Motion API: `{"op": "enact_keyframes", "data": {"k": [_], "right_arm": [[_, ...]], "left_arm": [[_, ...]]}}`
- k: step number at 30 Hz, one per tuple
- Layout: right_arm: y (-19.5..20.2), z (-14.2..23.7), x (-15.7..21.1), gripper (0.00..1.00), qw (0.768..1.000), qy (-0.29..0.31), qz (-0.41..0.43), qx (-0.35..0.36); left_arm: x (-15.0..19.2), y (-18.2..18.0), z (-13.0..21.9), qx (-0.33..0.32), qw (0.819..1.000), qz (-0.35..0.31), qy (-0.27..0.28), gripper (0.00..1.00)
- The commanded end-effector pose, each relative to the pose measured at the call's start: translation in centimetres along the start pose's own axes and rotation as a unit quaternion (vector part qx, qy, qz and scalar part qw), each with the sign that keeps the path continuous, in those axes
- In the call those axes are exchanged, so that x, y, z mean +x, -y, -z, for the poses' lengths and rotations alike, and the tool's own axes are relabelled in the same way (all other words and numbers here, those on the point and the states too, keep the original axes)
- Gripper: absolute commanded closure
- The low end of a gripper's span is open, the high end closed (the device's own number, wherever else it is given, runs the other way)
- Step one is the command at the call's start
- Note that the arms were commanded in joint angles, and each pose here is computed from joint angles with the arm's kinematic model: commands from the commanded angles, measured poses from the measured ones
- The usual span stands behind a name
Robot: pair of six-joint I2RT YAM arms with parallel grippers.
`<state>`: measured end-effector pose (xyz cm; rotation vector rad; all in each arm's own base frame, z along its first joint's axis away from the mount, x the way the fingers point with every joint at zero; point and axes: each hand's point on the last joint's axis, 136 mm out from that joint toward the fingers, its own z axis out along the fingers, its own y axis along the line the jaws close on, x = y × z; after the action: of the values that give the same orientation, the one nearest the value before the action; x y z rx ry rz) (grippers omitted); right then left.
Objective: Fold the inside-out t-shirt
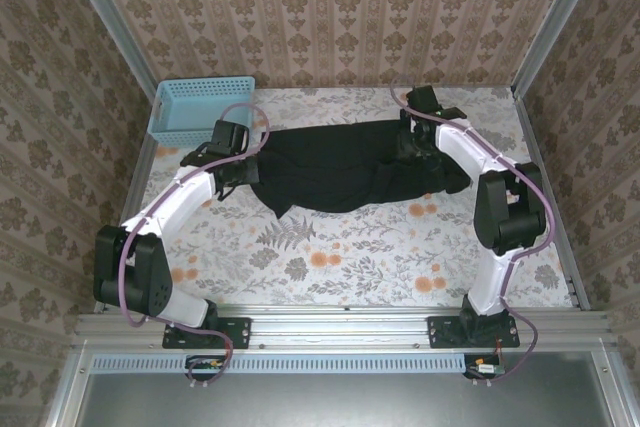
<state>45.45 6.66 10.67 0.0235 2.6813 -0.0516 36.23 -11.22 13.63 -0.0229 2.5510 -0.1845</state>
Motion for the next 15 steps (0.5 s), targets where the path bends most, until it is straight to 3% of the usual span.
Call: {"op": "enact_keyframes", "data": {"k": [1,10,15], "right_arm": [[-1.5,-2.0,1.9,0.41,0.999,-0.038,0.011,-0.03],[-2.6,-4.6,2.6,0.52,0.996,-0.079,0.001,-0.048],[-1.9,-3.4,2.0,0.71,0.998,-0.063,0.001,-0.031]], "left_arm": [[-0.4,-0.1,0.7,0.003,1.0,-0.006,0.01,1.0],[-0.2,-0.3,0.7,0.002,1.0,-0.005,0.009,1.0],[0.0,-0.7,0.7,-0.004,1.0,-0.005,0.006,1.0]]}}
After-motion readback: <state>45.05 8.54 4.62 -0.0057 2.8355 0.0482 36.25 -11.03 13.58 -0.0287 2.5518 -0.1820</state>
